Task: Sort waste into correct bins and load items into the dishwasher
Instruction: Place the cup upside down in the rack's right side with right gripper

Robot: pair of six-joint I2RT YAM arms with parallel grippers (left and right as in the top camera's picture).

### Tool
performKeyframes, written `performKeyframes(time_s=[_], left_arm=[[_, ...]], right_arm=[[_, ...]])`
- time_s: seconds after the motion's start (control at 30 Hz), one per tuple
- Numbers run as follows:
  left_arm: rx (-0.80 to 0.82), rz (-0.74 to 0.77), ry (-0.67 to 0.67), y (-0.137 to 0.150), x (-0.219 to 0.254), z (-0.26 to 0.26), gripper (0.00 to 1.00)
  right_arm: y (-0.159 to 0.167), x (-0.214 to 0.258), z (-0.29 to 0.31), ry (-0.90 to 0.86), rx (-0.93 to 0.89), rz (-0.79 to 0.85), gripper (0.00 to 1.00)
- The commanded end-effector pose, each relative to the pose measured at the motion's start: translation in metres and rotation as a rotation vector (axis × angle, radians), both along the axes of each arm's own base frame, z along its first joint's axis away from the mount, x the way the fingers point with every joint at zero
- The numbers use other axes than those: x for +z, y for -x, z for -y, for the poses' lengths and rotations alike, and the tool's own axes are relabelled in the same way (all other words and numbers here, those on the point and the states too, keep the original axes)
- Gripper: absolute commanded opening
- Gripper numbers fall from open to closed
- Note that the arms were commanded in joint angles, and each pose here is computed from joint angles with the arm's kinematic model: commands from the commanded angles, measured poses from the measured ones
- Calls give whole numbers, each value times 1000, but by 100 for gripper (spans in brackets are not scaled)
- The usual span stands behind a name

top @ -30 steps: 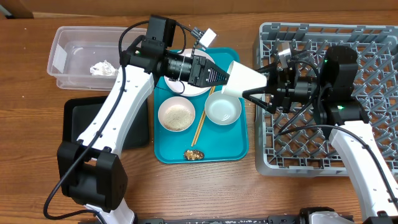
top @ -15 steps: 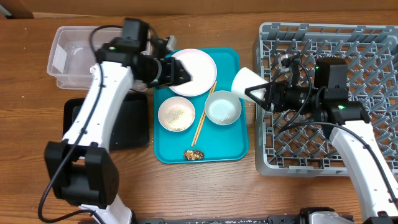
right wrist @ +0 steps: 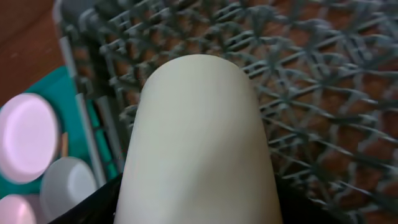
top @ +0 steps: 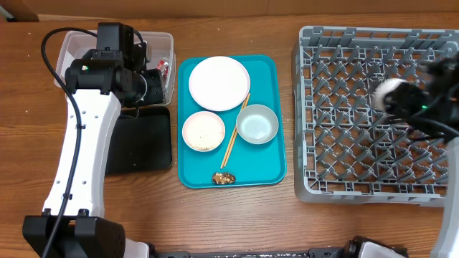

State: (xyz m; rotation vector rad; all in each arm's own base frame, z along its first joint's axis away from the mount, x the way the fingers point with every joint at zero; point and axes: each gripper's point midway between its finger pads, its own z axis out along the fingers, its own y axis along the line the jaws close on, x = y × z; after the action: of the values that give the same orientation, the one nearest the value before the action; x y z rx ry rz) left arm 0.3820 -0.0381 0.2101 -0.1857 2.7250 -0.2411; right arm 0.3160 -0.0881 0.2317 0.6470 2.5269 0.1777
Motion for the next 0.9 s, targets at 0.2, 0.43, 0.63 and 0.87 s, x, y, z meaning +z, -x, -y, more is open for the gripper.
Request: performKeyframes(time_s=[0.2,0.43,0.63,0.87], left_arm=[[-7,26,-23,0,9,-3,46],[-4,22,-21,1,8,-2,46],[-4,19,-21,1,8,-2,46],[-1,19,-19,1,8,-2,46]], right_arm=[[56,-14,117,97,-447,-136,15],[71,-54,148,32,-561,-264,15],[76,-70,158,12,-611,-310,15],[74,-95,159,-27,-600,-382,24]])
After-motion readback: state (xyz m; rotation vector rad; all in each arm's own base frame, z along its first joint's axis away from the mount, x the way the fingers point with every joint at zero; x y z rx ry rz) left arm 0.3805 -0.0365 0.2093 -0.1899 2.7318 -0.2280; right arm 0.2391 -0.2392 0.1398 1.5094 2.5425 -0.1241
